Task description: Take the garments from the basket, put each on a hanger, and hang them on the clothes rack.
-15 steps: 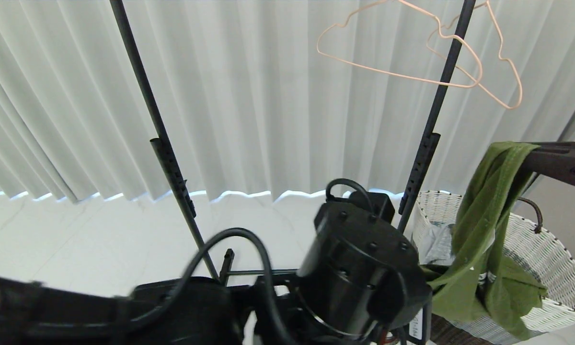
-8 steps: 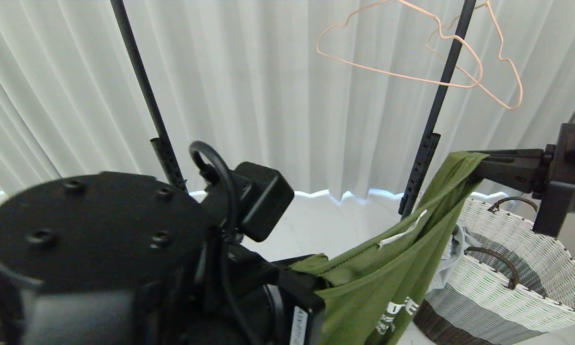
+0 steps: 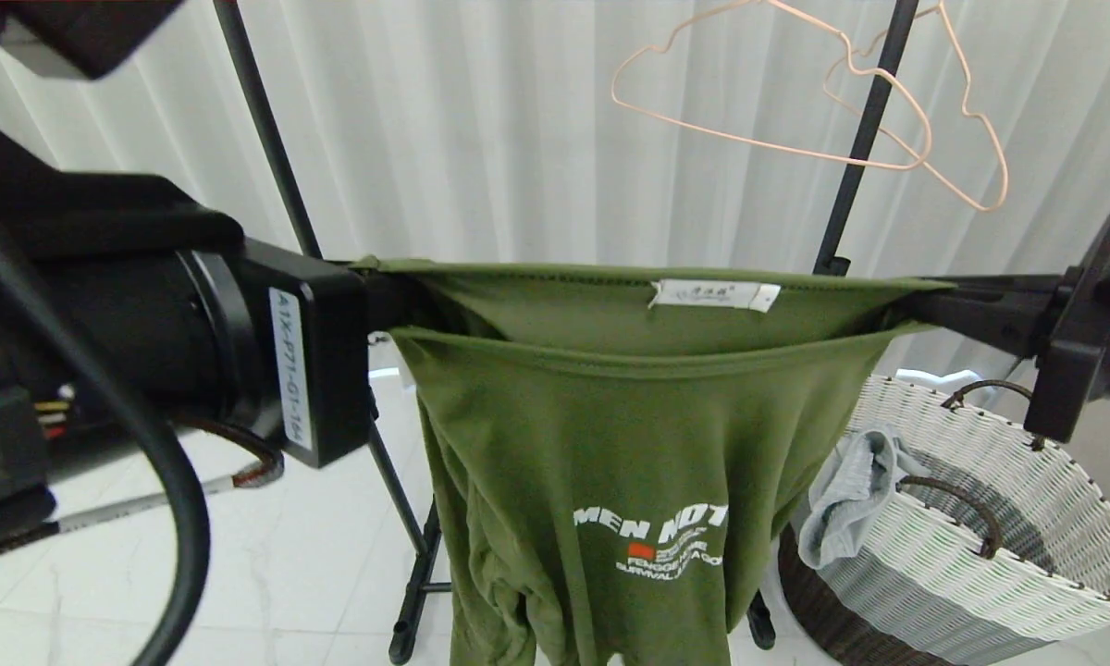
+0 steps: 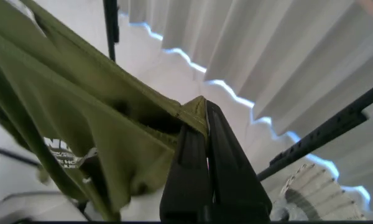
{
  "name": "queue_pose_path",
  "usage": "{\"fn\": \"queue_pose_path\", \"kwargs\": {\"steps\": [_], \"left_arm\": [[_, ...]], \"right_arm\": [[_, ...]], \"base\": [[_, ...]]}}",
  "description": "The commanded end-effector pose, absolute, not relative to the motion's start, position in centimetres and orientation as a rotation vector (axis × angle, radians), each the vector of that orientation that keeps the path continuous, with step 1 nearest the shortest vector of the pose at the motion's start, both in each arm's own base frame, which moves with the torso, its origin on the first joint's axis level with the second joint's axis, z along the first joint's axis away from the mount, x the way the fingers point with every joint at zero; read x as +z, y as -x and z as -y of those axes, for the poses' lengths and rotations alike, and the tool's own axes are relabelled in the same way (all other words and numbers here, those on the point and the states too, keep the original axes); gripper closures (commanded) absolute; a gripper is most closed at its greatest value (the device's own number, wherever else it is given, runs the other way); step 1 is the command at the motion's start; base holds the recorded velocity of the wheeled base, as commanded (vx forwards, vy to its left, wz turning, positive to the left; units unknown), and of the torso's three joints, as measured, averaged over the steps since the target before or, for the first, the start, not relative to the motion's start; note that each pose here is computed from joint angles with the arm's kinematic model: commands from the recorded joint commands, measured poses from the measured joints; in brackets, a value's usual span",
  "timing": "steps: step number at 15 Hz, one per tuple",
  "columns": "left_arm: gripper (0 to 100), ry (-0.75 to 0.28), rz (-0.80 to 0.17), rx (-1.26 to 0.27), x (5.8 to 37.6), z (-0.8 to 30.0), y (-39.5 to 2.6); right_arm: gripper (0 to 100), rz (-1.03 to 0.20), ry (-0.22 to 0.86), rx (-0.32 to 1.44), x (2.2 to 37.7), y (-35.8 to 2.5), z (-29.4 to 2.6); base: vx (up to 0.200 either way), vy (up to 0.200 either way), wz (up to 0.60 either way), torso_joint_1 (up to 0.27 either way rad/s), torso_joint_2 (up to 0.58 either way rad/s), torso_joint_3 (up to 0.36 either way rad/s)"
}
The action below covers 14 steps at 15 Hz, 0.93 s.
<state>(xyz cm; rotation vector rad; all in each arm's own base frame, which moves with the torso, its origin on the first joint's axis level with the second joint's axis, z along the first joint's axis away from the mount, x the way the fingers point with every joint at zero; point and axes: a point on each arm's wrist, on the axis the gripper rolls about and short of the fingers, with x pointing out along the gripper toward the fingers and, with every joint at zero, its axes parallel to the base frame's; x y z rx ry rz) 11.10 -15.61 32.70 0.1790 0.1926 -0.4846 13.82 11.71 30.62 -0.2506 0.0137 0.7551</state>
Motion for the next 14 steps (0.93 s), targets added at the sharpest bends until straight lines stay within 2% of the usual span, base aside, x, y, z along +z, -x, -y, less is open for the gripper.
{"fn": "queue_pose_path", "kwargs": {"steps": [1, 3, 9, 11, 14], "left_arm": [[100, -0.172, -0.152, -0.434, 34.0, 14.8, -11.3], [100, -0.138, -0.114, -0.433, 35.4, 14.6, -11.2], [100, -0.178, -0.153, -0.379, 33.6, 14.9, -11.2], [100, -0.155, -0.125, -0.381, 34.1, 15.1, -11.3], [100, -0.118, -0.089, -0.381, 34.2, 16.4, -12.1]], "right_arm": [[100, 0.057, 0.228, 0.758, 33.1, -14.2, -12.3], [100, 0.102, 0.214, 0.751, 34.8, -14.5, -12.6], [100, 0.045, 0.234, 0.682, 35.0, -13.0, -11.1], [100, -0.012, 0.252, 0.741, 35.1, -9.6, -8.7], [100, -0.16, 0.292, 0.969, 34.0, -5.6, -6.5]], "base": [[0.0, 0.0, 0.0, 0.0, 0.0, 0.0], [0.0, 0.0, 0.0, 0.0, 0.0, 0.0], [0.0, 0.0, 0.0, 0.0, 0.0, 0.0], [0.0, 0.0, 0.0, 0.0, 0.0, 0.0], [0.0, 0.0, 0.0, 0.0, 0.0, 0.0]]}}
